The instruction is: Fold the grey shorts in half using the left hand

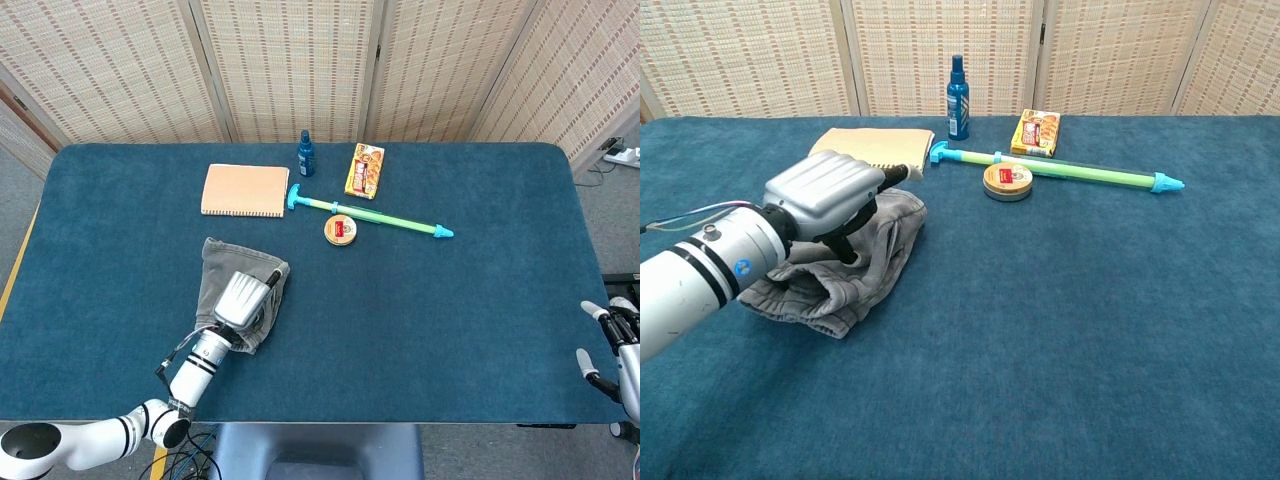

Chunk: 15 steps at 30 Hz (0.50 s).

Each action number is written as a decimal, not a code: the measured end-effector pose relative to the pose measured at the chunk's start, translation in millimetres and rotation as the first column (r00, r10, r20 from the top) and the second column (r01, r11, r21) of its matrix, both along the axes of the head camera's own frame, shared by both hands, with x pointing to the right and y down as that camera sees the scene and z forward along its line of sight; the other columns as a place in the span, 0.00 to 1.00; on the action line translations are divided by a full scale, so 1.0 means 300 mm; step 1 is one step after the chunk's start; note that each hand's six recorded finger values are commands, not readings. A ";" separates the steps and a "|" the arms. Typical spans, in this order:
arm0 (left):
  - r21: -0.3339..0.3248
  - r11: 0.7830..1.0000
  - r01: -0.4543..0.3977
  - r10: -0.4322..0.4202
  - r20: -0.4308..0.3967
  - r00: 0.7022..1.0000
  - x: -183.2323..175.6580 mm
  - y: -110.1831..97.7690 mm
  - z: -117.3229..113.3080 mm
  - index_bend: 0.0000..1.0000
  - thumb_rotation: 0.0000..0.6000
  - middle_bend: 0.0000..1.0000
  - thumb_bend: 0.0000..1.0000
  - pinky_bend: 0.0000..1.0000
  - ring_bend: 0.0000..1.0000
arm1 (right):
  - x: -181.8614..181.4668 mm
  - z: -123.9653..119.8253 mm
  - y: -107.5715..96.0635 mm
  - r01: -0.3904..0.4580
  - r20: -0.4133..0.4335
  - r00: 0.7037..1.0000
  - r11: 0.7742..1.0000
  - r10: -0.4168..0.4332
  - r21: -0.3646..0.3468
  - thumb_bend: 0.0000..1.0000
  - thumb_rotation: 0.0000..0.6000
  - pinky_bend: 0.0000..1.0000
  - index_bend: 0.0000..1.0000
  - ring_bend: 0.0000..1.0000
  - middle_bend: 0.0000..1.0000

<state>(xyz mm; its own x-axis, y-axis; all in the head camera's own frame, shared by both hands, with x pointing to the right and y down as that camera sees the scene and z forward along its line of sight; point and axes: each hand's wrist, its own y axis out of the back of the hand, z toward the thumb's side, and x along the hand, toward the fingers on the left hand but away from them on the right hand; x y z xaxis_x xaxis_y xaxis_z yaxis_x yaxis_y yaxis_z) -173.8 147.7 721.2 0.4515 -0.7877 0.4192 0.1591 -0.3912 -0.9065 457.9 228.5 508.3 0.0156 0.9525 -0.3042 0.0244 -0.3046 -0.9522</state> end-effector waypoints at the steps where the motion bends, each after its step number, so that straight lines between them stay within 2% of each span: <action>1: 0.001 1.000 0.004 -0.004 0.000 1.000 -0.006 -0.002 -0.002 0.13 1.00 0.84 0.21 0.84 0.76 | -0.001 0.000 0.000 0.001 0.001 1.000 1.000 -0.001 0.000 0.35 1.00 0.23 0.20 0.25 0.30; 9: 0.036 0.997 0.065 -0.064 -0.027 0.998 -0.091 -0.035 -0.074 0.12 1.00 0.82 0.21 0.84 0.74 | -0.008 0.002 -0.008 0.010 0.007 1.000 1.000 -0.010 0.005 0.35 1.00 0.23 0.20 0.25 0.30; 15: 0.049 0.990 0.132 -0.132 -0.017 0.991 -0.207 -0.059 -0.134 0.12 1.00 0.74 0.21 0.84 0.67 | -0.009 0.008 -0.015 0.016 0.008 1.000 1.000 -0.016 -0.001 0.35 1.00 0.23 0.20 0.25 0.30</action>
